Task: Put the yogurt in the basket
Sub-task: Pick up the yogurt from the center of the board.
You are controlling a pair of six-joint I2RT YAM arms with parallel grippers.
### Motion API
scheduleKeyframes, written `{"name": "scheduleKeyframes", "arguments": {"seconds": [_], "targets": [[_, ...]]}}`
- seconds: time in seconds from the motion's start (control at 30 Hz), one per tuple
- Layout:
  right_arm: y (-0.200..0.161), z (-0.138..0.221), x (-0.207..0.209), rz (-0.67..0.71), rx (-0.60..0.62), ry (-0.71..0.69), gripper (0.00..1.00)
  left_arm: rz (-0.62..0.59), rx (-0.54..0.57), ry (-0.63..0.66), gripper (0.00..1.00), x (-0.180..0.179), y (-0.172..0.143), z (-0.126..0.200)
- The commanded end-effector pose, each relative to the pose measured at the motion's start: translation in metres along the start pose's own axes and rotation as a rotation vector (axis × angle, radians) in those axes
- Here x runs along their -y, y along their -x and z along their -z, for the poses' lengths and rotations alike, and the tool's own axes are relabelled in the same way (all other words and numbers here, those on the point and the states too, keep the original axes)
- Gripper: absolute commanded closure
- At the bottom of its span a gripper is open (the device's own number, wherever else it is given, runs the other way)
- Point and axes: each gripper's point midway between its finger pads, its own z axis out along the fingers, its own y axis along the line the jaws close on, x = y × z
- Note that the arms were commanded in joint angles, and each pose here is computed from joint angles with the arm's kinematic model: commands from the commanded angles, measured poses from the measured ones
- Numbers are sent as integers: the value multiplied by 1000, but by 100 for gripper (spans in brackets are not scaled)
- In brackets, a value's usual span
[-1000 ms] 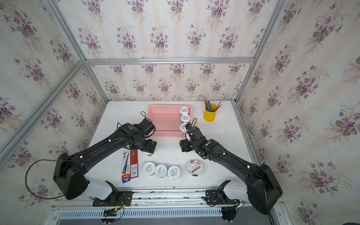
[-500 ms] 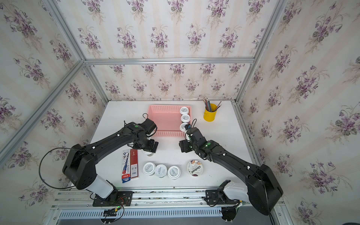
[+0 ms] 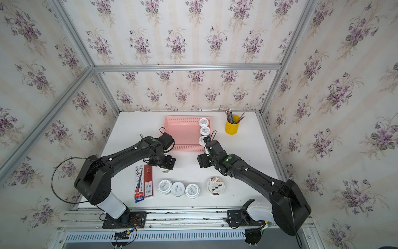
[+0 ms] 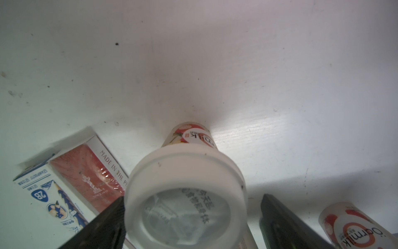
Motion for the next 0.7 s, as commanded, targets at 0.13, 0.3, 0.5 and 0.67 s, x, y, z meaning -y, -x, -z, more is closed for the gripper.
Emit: {"name": "scheduleKeyframes", "arguments": {"seconds": [0.13, 0.3, 0.5, 0.67], "targets": [[2, -4, 2, 11, -3, -19, 19, 0, 13, 3, 1, -2, -1, 1], [3, -5, 3, 16, -4, -26, 19, 6, 12, 3, 6, -3, -4, 1], [0, -9, 3, 20, -15, -26, 19, 15, 33, 14, 10, -7, -7, 0], [0, -10, 4, 21, -20, -28, 19, 19, 50, 5, 16, -5, -4, 1]]}}
